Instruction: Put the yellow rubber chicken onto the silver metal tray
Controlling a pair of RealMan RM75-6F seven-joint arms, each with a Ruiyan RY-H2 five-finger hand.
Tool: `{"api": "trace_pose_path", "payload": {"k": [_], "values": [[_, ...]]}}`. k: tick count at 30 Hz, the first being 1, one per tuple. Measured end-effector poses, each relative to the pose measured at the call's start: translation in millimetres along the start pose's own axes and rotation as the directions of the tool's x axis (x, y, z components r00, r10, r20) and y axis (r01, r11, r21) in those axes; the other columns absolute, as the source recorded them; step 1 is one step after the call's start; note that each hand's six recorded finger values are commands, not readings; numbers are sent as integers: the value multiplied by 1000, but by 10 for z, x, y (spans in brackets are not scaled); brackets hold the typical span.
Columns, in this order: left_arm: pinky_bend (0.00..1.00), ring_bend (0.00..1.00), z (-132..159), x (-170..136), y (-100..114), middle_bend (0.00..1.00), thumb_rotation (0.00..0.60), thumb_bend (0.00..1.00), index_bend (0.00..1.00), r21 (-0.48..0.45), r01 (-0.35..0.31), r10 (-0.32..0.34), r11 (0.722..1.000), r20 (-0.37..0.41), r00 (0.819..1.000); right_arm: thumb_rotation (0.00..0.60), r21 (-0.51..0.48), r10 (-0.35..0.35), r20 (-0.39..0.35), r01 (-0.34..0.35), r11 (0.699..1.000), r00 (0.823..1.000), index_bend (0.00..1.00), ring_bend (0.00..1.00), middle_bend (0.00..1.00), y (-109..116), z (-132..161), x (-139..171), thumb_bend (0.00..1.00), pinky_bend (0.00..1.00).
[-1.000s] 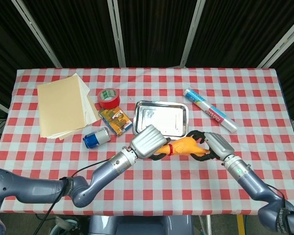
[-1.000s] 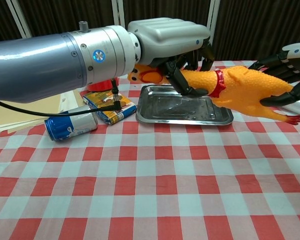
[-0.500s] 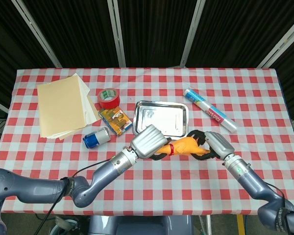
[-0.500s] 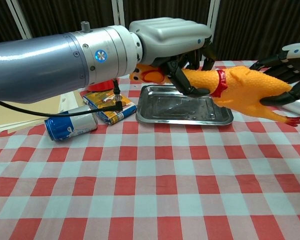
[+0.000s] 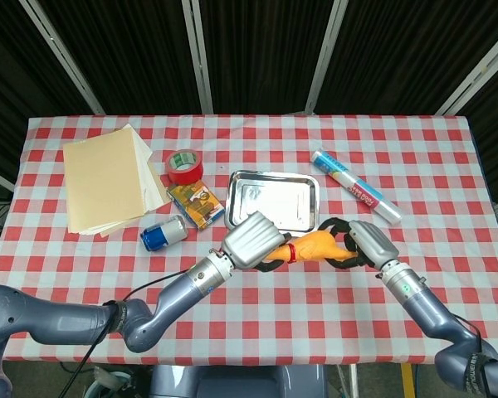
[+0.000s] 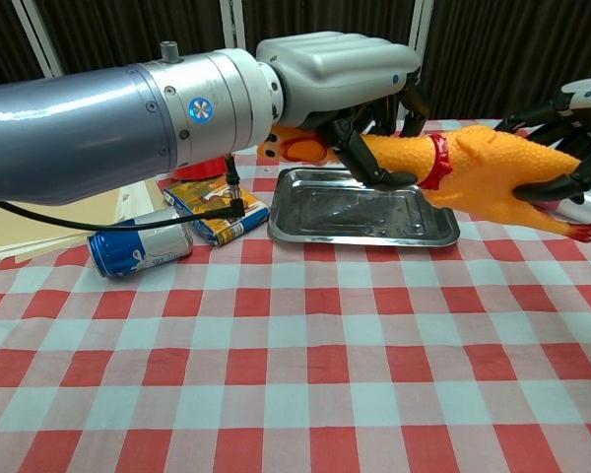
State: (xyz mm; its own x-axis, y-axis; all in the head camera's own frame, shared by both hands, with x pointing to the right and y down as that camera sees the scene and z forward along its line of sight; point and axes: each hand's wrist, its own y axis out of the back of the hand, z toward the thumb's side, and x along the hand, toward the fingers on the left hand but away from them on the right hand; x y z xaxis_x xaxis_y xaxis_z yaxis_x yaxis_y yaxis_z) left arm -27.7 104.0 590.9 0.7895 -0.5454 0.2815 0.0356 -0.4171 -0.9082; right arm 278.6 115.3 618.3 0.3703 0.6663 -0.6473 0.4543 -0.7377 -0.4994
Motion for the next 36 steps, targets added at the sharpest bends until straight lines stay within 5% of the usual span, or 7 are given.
{"api": "trace_pose_path", "payload": {"k": [2, 7, 18, 24, 32, 36], "values": [[743, 678, -8, 2, -3, 772, 600, 704, 702, 2, 0, 0, 1000, -2, 1000, 600, 11, 11, 1, -11, 1000, 1000, 488, 455, 539, -8, -6, 12, 331, 437], [743, 678, -25, 7, -13, 772, 600, 704, 701, 8, 2, -2, 1000, -5, 1000, 600, 24, 49, 1, -49, 998, 999, 268, 247, 353, -28, -16, 41, 204, 280], [743, 678, -53, 16, -28, 773, 600, 704, 701, 19, 2, -2, 1000, -12, 1000, 600, 31, 76, -8, -76, 997, 997, 199, 178, 289, -10, -33, 71, 151, 213], [743, 678, -35, 20, -36, 773, 600, 704, 701, 10, 5, -5, 1000, -8, 1000, 600, 28, 75, -12, -74, 997, 997, 367, 309, 337, -2, -42, 65, 152, 278], [743, 678, 11, 23, -64, 773, 600, 704, 701, 1, 14, -14, 1000, 2, 1000, 600, 8, 37, -22, -37, 999, 999, 827, 730, 709, 35, -39, 47, 247, 640], [743, 678, 18, 24, -61, 773, 600, 704, 701, 1, 13, -13, 1000, 3, 1000, 600, 0, 23, -23, -23, 1000, 999, 983, 866, 839, 47, -41, 39, 327, 725]]}}
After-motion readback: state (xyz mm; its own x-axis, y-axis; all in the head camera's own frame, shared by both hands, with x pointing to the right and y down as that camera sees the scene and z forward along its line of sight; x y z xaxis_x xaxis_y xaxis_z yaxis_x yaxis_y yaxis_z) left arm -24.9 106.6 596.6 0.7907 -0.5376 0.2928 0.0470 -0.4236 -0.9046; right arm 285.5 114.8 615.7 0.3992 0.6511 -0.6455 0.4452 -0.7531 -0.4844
